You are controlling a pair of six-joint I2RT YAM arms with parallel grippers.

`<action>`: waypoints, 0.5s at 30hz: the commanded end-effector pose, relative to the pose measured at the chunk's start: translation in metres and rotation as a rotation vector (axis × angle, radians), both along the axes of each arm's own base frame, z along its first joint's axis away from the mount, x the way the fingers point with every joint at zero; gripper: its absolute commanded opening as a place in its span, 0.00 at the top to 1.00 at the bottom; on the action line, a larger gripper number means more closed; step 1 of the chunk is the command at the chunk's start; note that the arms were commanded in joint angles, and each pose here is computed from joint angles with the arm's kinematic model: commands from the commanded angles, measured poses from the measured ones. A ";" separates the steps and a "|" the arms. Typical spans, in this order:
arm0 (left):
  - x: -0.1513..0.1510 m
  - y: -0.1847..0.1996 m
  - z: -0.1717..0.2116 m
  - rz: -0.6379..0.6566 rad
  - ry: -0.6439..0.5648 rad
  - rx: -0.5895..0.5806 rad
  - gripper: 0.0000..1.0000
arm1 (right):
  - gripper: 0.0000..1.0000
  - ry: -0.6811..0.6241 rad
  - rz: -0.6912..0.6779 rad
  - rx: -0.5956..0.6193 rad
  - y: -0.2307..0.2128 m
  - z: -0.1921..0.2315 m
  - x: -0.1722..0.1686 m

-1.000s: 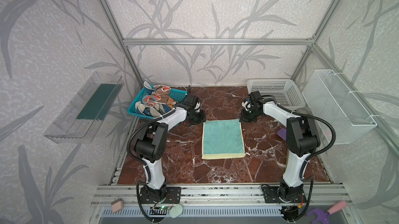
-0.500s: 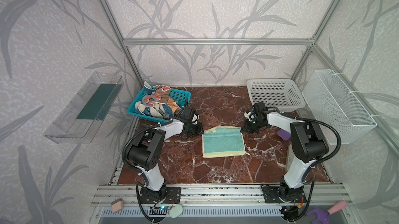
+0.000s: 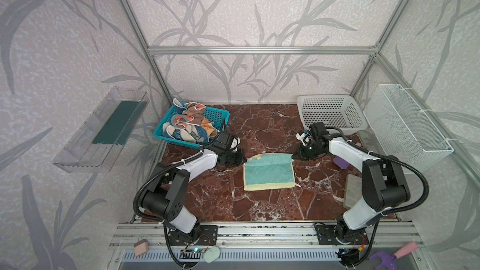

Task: Fold and stack the towels
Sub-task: 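Fold the lifted edge toward the robot with both grippers onto the near half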

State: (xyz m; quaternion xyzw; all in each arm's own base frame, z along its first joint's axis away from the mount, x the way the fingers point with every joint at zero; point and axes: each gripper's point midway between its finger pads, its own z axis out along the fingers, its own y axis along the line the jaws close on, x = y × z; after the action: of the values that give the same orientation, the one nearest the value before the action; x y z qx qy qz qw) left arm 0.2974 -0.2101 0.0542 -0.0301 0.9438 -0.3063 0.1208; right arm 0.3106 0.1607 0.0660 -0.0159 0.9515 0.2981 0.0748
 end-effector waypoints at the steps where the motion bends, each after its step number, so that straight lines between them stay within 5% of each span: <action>1: -0.020 -0.001 -0.024 0.020 0.053 0.016 1.00 | 1.00 0.091 0.009 -0.037 -0.009 -0.029 -0.030; 7: -0.022 -0.005 -0.038 0.011 0.078 0.036 1.00 | 1.00 0.116 -0.007 -0.045 -0.010 -0.041 -0.028; 15: -0.003 -0.006 0.015 -0.044 -0.005 0.088 1.00 | 1.00 0.018 0.016 -0.074 -0.014 0.008 -0.015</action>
State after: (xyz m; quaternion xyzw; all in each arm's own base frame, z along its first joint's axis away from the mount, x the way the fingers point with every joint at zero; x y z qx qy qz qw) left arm 0.2928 -0.2231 0.0480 -0.0186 0.9522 -0.2871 0.1032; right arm 0.2961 0.1522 0.0501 -0.0094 0.9607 0.2739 0.0450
